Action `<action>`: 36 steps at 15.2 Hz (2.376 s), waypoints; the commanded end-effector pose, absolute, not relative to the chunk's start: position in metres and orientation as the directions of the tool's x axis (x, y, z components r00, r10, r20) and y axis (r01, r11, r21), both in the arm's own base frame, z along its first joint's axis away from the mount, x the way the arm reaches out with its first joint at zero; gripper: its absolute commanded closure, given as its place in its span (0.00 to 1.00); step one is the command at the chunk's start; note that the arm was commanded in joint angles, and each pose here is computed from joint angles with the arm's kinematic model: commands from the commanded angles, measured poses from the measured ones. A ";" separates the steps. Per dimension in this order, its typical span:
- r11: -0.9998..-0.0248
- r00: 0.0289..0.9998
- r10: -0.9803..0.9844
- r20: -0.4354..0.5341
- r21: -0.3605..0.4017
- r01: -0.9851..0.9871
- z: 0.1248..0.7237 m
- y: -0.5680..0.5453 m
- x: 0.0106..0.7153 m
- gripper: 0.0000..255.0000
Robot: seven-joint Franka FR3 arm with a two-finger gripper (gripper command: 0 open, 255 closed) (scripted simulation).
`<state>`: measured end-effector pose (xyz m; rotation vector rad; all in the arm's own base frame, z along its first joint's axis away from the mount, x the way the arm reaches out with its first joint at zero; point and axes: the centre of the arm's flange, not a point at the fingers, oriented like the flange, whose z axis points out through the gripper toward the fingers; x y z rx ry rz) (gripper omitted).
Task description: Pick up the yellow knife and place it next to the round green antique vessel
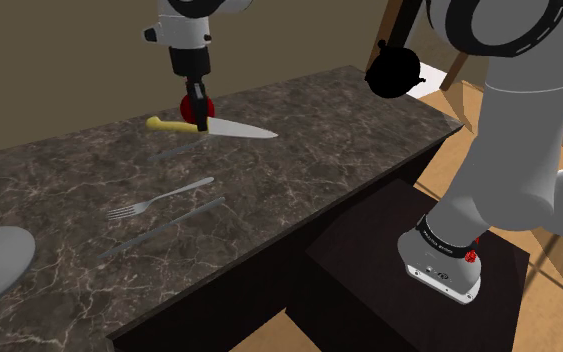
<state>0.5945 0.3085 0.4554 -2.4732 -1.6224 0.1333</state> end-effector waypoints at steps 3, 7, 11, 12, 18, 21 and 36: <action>-0.388 0.400 0.916 0.024 -0.199 0.900 0.476 0.309 0.595 1.00; -0.388 0.400 0.916 0.024 -0.199 0.900 0.497 0.309 0.595 1.00; -0.388 0.400 0.916 0.024 -0.199 0.900 0.519 0.309 0.595 1.00; -0.388 0.400 0.916 0.024 -0.199 0.900 0.524 0.309 0.595 1.00; -0.388 0.400 0.916 0.024 -0.199 0.900 0.556 0.309 0.595 1.00; -0.388 0.400 0.916 0.024 -0.199 0.900 0.571 0.309 0.595 1.00; -0.388 0.400 0.916 0.024 -0.199 0.900 0.612 0.221 0.568 1.00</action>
